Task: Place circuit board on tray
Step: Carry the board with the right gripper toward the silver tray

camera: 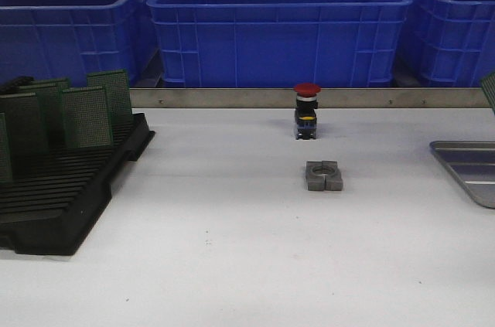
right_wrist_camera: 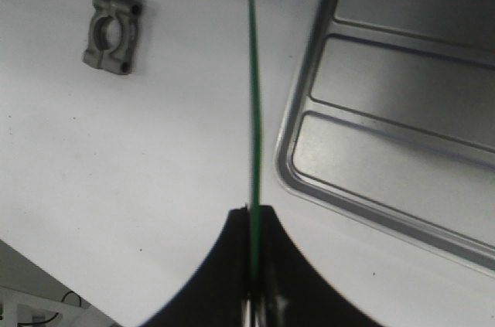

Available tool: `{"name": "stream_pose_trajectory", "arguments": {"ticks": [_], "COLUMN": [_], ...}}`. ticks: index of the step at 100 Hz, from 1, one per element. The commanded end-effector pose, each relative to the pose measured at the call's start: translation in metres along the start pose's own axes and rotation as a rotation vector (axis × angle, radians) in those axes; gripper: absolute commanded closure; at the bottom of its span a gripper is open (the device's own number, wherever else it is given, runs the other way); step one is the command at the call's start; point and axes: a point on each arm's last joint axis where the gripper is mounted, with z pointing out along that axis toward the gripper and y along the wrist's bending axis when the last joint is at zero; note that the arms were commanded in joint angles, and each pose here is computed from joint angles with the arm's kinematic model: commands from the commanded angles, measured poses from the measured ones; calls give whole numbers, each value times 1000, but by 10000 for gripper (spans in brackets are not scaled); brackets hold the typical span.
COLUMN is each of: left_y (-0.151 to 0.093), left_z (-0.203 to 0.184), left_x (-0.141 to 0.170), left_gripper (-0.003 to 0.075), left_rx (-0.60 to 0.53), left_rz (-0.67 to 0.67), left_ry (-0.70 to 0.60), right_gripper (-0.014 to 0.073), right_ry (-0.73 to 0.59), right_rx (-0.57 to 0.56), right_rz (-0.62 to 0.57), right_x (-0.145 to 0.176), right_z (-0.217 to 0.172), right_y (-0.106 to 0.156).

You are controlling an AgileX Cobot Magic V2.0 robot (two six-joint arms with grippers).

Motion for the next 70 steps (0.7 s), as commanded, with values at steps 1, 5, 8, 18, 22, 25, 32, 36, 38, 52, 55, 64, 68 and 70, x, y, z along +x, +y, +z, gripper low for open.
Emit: {"name": "stream_pose_trajectory", "arguments": {"ticks": [1, 5, 8, 18, 22, 25, 32, 36, 38, 52, 55, 64, 68, 70], "left_y": [-15, -15, -15, -15, -15, -15, -15, -15, -15, -15, -15, -15, -15, -15], "left_z": [-16, -16, -16, -16, -16, -16, -16, -16, -16, -16, -16, -16, -16, -16], "left_x": [-18, -18, -18, -18, -18, -18, -18, -18, -18, -18, -18, -18, -18, -18], "left_gripper": [142, 142, 142, 142, 142, 142, 142, 142, 142, 142, 142, 142, 142, 142], "left_rx": [17, 17, 17, 17, 17, 17, 17, 17, 17, 17, 17, 17, 17, 17], "left_rz": [24, 24, 24, 24, 24, 24, 24, 24, 24, 24, 24, 24, 24, 24], "left_ry": [-74, -74, -74, -74, -74, -74, -74, -74, -74, -74, -74, -74, -74, -74], "right_gripper": [663, 663, 663, 663, 663, 663, 663, 663, 663, 659, 654, 620, 596, 582], "right_ry": [-40, -28, -21, -3, -2, 6, 13, 14, 13, 6, 3, 1, 1, 1], "right_rx": [-19, -23, -25, -34, -32, -35, -38, -38, -37, -31, -29, -27, -27, -27], "right_rz": [12, 22, 29, 53, 59, 65, 73, 76, 80, 80, 80, 80, 80, 80], "right_x": [-6, -6, -7, -8, -8, -8, -8, -8, -8, -9, -9, -9, -9, -9], "right_z": [-9, -3, 1, 13, 16, 19, 23, 23, 23, 23, 23, 24, 24, 24], "right_y": [1, -3, -6, -15, -17, -20, -22, -22, -22, -23, -23, -24, -24, -24]}}
